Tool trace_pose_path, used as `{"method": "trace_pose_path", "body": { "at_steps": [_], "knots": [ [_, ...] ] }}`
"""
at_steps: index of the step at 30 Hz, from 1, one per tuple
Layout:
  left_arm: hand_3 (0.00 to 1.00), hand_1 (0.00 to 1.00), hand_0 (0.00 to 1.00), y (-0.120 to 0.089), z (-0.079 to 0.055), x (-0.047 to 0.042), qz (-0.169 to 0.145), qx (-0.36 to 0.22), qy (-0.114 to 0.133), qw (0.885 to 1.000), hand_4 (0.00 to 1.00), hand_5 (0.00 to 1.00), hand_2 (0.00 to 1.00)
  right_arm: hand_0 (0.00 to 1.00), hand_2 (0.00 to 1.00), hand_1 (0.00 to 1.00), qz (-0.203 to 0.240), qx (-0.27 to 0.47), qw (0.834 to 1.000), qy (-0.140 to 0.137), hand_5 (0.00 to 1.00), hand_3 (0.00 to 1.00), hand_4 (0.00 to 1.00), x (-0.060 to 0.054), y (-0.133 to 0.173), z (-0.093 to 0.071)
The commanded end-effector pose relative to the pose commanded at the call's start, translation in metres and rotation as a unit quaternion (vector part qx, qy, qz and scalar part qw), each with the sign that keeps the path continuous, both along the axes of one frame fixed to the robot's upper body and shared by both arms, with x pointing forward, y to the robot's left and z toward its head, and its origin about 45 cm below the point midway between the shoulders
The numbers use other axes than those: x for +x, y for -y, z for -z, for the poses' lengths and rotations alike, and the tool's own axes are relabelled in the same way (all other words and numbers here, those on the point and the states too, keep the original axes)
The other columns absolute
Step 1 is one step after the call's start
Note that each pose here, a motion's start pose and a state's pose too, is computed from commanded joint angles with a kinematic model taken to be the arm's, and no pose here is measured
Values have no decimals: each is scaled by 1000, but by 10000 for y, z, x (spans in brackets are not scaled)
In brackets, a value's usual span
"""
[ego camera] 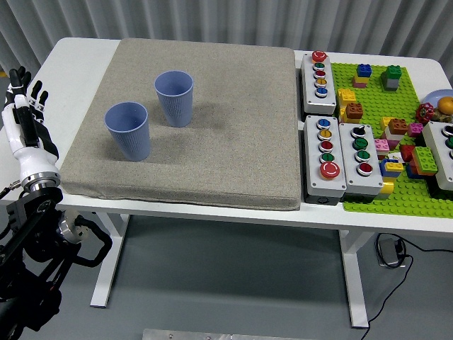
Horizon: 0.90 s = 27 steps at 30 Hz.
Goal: Pick cup pour cup place
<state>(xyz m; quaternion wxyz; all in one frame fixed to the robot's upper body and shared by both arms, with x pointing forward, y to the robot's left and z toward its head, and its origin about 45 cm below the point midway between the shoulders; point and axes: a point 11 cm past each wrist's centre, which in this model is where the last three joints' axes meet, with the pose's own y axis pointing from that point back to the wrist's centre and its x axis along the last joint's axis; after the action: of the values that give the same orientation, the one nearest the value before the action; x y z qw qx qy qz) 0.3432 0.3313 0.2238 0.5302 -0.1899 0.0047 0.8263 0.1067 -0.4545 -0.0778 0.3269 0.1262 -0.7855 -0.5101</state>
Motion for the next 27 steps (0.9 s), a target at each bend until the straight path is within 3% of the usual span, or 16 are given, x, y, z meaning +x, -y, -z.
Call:
{"method": "trace_pose_path", "body": {
  "at_steps": [14,27],
  "knots": [
    [844,869,842,-22,-62,32,-1,-6,8,1000,882,839,904,669,493,548,-2,-2,1000,8,256,539,2,41,11,-11],
    [842,868,842,1,-13,-9,6,-1,0,1000,894,817,903,669,493,548,-15,14,1000,-8,247,538,2,-109,2,34]
  ]
}}
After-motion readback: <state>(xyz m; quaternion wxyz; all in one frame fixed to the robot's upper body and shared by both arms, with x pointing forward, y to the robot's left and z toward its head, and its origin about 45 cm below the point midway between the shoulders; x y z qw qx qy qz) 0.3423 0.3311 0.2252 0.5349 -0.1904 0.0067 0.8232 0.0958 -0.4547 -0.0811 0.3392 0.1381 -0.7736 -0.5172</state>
